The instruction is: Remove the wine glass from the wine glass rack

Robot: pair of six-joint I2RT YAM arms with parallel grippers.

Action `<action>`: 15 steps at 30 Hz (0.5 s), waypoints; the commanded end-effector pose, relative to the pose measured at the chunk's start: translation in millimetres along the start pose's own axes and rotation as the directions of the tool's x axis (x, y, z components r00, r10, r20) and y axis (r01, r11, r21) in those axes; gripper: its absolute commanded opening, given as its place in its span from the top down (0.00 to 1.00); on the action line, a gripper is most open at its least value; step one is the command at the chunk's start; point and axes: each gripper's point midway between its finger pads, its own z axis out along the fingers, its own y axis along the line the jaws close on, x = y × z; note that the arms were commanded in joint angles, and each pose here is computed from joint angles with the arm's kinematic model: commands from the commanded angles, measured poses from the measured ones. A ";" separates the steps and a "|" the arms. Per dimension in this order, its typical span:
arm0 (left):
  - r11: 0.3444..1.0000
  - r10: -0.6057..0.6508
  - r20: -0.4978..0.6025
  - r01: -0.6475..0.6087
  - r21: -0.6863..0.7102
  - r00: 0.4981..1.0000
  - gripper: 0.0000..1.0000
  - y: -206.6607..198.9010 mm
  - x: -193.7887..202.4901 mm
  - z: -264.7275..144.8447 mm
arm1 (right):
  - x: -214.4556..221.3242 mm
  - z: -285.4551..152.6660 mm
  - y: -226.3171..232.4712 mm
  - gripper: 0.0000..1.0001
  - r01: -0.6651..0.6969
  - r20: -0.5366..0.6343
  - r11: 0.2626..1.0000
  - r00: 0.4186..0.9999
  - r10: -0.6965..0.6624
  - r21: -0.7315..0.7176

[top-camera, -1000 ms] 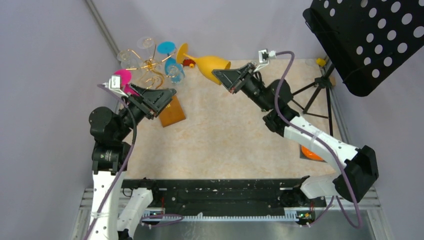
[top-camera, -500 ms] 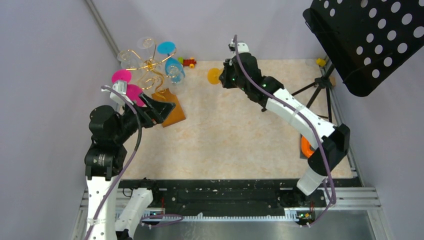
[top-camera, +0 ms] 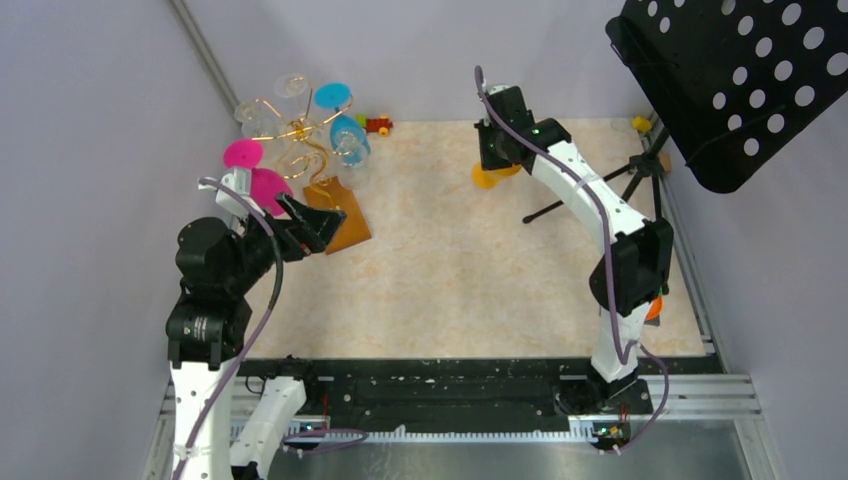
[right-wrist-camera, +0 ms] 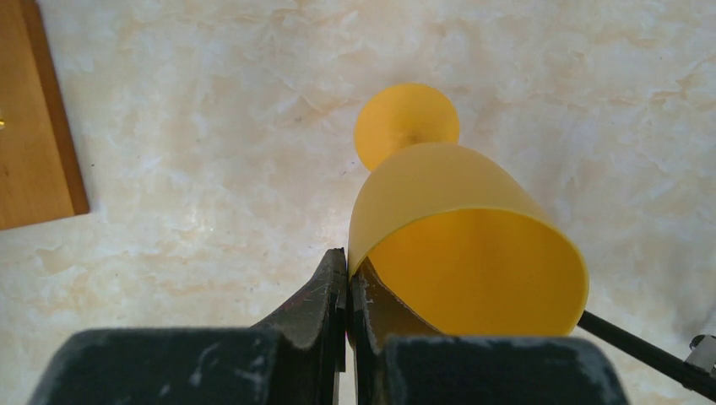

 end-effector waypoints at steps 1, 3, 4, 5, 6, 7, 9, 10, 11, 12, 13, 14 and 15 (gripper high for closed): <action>1.000 0.004 0.012 -0.005 0.013 1.000 0.02 -2.3 -3.8 2.8 | -13.5 10.8 -12.8 1.00 0.020 0.000 1.000 1.000 -0.020 0.003; 1.000 -0.007 0.004 0.007 0.013 1.000 0.02 -0.5 -1.6 5.7 | -11.5 23.9 -19.7 1.00 0.008 -0.025 1.000 1.000 -0.008 -0.002; 1.000 -0.013 0.002 0.013 0.014 1.000 0.02 -0.4 -1.0 6.5 | -10.4 30.2 -23.5 1.00 0.001 -0.038 1.000 0.999 -0.001 -0.002; 1.000 -0.018 -0.001 0.018 0.015 1.000 0.02 -0.2 -0.5 7.3 | -9.3 36.5 -28.2 1.00 -0.005 -0.052 1.000 0.999 0.005 0.001; 1.000 -0.024 -0.005 0.024 0.015 1.000 0.02 0.1 0.4 7.9 | -8.6 41.0 -31.9 1.00 -0.010 -0.063 1.000 0.998 0.010 0.004; 0.999 -0.030 -0.007 0.030 0.014 1.000 0.02 0.4 0.7 8.6 | -8.4 45.3 -34.0 1.00 -0.012 -0.071 1.000 0.997 0.012 0.005; 0.999 -0.034 -0.008 0.034 0.013 0.999 0.02 0.7 0.9 9.2 | -11.0 50.8 -36.0 1.00 -0.009 -0.070 1.000 0.997 0.009 0.004; 0.999 -0.038 -0.009 0.038 0.010 0.999 0.02 1.6 1.3 9.9 | -11.8 54.4 -35.5 1.00 -0.005 -0.072 1.000 0.997 0.005 0.000; 0.999 -0.039 -0.010 0.039 0.007 0.999 0.02 2.3 1.6 10.3 | -12.2 57.0 -35.5 1.00 -0.004 -0.075 1.000 0.997 0.004 -0.005; 0.999 -0.040 -0.011 0.040 0.007 0.999 0.02 2.3 1.5 10.6 | -12.0 59.3 -35.3 1.00 -0.004 -0.081 1.000 0.997 0.004 -0.009; 0.999 -0.044 -0.011 0.044 0.005 0.999 0.01 2.6 1.5 11.0 | -11.9 62.4 -37.4 1.00 -0.008 -0.085 1.000 0.996 0.007 -0.008; 0.999 -0.046 -0.014 0.047 0.007 0.999 0.02 2.6 2.3 11.1 | -10.7 65.0 -37.2 1.00 -0.009 -0.092 1.000 0.996 0.008 -0.015; 0.999 -0.050 -0.016 0.050 0.005 0.999 0.02 3.2 2.9 11.7 | -10.2 67.4 -38.0 1.00 -0.013 -0.095 1.000 0.995 0.011 -0.019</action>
